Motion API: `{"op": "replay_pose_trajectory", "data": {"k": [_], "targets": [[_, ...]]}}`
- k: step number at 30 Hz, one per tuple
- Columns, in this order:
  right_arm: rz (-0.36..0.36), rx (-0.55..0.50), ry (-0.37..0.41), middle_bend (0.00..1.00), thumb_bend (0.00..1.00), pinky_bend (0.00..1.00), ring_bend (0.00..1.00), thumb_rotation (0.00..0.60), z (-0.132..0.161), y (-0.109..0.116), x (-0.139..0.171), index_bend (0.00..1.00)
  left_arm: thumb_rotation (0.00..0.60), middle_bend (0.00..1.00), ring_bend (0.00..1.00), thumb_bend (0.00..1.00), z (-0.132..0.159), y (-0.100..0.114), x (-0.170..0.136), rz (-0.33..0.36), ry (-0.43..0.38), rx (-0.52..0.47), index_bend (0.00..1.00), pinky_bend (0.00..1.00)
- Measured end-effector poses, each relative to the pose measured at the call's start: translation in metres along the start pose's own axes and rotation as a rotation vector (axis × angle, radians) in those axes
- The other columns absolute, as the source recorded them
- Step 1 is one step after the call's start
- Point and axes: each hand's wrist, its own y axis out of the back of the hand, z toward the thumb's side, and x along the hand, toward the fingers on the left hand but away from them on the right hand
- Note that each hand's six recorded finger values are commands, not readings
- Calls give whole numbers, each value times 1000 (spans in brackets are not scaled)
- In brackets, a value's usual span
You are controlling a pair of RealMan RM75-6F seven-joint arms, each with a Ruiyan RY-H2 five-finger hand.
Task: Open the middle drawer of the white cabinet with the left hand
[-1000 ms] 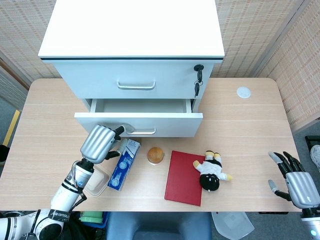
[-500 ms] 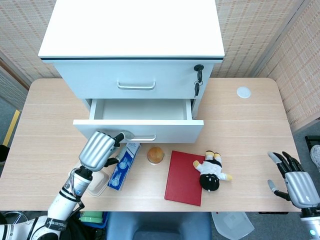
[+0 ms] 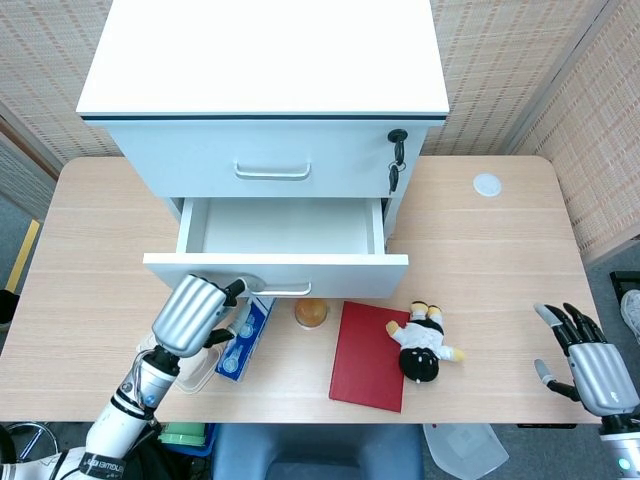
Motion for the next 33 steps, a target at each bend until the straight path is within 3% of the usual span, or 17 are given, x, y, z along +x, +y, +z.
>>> {"op": "replay_pose_trajectory", "data": {"k": [22,33], "targets": [[5,-1,8,115,332,101,40,600,2,-2,-2,94,600,972,1000,506,8,2,-24,-22,-21,13,391,1000],[5,0,8,115,332,101,40,600,2,-2,-2,94,600,972,1000,506,13,11,-34,19,-40,-2,390,1000]]}}
